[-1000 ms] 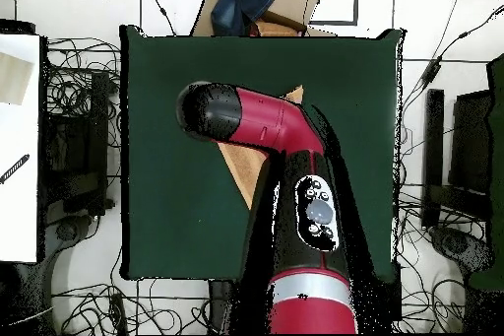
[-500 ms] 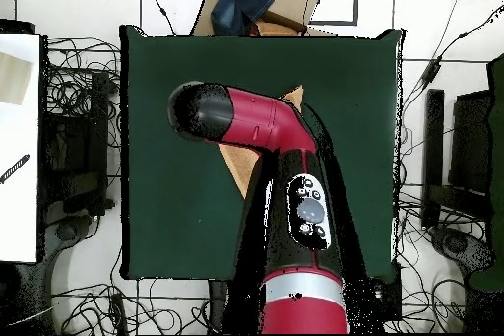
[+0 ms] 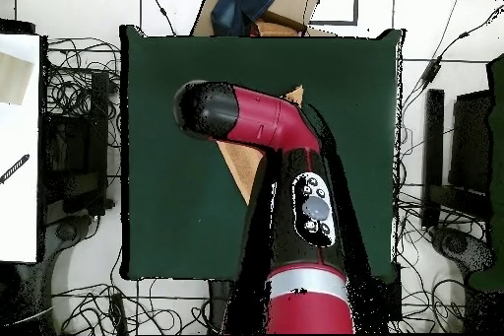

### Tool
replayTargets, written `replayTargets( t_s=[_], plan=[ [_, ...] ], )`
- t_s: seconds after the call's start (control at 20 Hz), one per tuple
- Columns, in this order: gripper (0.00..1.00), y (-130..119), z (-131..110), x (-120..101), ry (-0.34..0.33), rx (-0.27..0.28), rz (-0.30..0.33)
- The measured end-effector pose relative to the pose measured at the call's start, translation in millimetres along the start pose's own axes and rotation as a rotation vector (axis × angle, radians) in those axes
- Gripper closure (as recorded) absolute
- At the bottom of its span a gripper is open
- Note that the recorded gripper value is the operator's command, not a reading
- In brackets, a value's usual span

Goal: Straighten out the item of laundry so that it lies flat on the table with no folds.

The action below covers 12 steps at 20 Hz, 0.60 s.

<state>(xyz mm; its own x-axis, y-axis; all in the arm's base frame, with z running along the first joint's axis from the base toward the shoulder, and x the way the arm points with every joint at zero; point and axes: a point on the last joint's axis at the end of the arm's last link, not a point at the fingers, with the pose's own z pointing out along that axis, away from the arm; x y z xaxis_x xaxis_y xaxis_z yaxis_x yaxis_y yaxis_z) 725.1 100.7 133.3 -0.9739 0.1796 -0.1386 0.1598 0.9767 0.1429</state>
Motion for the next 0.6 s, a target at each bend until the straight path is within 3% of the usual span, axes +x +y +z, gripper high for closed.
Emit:
replayTargets(
  t_s=[0.6],
  plan=[
    [0.0, -0.5, 13.2, -15.9, -0.016, -0.004, 0.002]
  ],
)
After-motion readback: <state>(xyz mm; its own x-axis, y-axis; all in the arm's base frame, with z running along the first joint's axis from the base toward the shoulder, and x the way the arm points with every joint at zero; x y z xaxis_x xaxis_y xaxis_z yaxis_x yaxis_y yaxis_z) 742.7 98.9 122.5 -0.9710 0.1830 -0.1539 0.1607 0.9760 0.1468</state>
